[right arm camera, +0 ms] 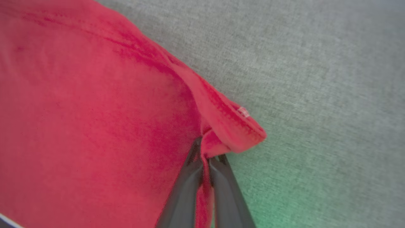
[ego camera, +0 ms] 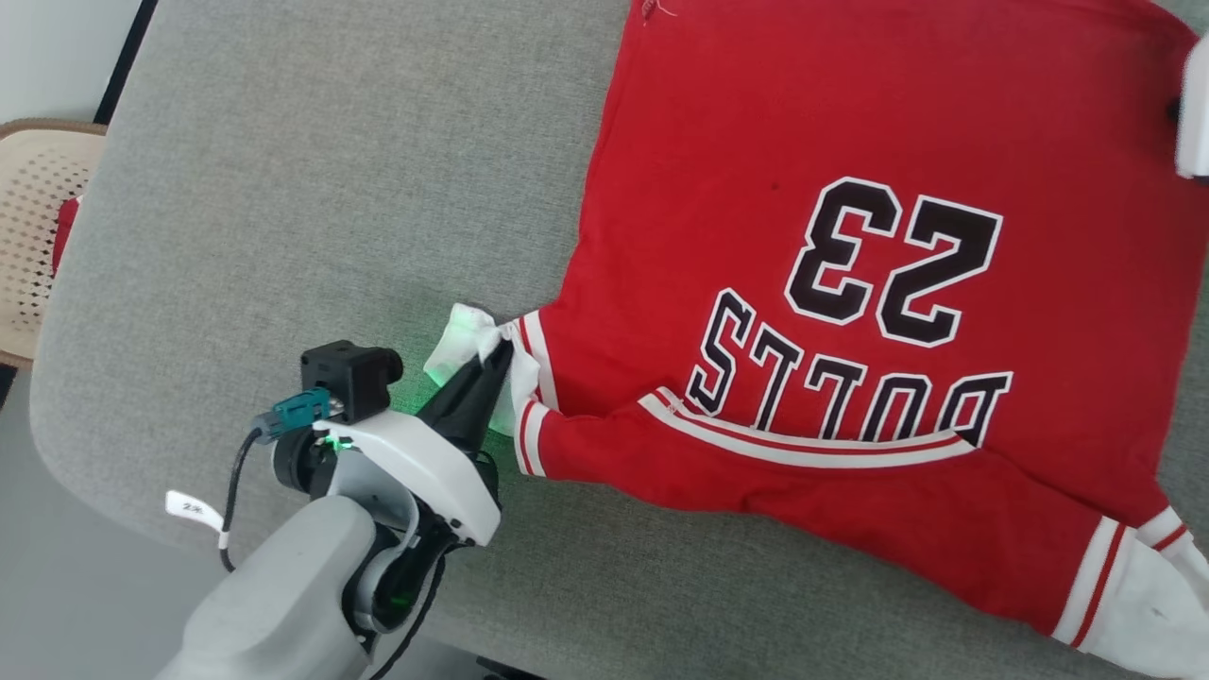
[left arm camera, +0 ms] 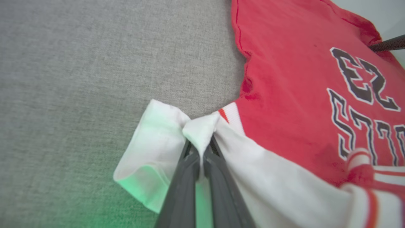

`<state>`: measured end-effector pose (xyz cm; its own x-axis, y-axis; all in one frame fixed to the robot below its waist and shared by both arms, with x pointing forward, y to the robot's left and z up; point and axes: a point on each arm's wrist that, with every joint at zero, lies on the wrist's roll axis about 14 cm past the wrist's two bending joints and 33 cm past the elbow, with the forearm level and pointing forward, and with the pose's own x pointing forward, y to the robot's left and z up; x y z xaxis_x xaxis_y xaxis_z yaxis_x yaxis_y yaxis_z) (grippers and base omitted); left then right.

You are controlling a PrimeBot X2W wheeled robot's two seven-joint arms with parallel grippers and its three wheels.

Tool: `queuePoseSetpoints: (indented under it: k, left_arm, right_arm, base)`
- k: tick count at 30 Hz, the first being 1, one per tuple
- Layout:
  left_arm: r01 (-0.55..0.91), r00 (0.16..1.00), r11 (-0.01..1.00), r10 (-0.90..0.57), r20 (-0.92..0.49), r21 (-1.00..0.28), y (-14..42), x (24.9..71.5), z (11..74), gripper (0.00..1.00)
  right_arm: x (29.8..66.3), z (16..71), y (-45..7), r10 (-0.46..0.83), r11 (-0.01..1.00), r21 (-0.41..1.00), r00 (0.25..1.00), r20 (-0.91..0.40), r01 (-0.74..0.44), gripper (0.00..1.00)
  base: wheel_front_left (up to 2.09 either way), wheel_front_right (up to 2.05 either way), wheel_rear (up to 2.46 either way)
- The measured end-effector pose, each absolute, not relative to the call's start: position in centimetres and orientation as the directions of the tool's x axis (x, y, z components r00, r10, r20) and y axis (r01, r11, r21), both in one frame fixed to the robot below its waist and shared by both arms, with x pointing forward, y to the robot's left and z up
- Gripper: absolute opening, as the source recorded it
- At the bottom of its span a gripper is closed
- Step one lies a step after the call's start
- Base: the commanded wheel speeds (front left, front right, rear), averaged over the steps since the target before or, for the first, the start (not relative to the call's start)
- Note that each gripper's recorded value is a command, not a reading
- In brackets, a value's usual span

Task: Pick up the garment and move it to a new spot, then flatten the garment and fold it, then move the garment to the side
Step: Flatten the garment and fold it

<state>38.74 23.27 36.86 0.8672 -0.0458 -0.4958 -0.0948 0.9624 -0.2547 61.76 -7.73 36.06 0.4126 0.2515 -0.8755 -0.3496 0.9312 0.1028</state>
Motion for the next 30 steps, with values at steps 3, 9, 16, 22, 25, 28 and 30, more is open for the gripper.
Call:
queuePoseSetpoints:
  k: [3, 9, 16, 22, 25, 28, 30]
  left_arm:
    - [-0.097, 0.871, 0.962, -0.042, -0.489, -0.256, 23.5, 39.0, 36.8, 0.00]
    - [-0.090, 0.879, 0.964, -0.041, -0.476, -0.250, 24.2, 39.9, 36.8, 0.00]
    - [-0.041, 0.881, 0.972, -0.074, -0.467, -0.230, 23.9, 41.2, 37.0, 0.00]
    - [0.009, 0.888, 0.974, -0.113, -0.446, -0.227, 22.7, 42.5, 37.7, 0.00]
    - [0.028, 0.889, 0.973, -0.130, -0.440, -0.231, 22.1, 42.8, 38.0, 0.00]
    - [0.048, 0.890, 0.971, -0.148, -0.432, -0.233, 21.6, 43.0, 38.3, 0.00]
    - [0.054, 0.887, 0.970, -0.155, -0.435, -0.236, 21.3, 43.0, 38.3, 0.00]
  right_arm:
    - [61.7, 36.6, -7.6, 0.259, 0.925, 0.093, 0.434, -0.863, -0.367, 0.00]
    - [60.2, 38.5, -8.3, 0.299, 0.900, 0.077, 0.479, -0.825, -0.428, 0.00]
    - [55.8, 40.3, -11.6, 0.340, 0.888, 0.097, 0.498, -0.798, -0.450, 0.00]
    - [49.9, 40.9, -13.8, 0.372, 0.877, 0.146, 0.452, -0.811, -0.459, 0.00]
    - [46.2, 40.5, -14.7, 0.370, 0.874, 0.169, 0.400, -0.839, -0.455, 0.00]
    - [42.5, 39.6, -15.5, 0.363, 0.880, 0.197, 0.344, -0.866, -0.431, 0.00]
    - [40.3, 38.8, -15.7, 0.361, 0.886, 0.220, 0.308, -0.880, -0.409, 0.00]
  base:
    - [0.00, 0.00, 0.00]
    - [0.00, 0.00, 0.00]
    - [0.00, 0.00, 0.00]
    - [0.00, 0.00, 0.00]
    - [0.00, 0.00, 0.00]
    - [0.00, 0.00, 0.00]
    - [0.00, 0.00, 0.00]
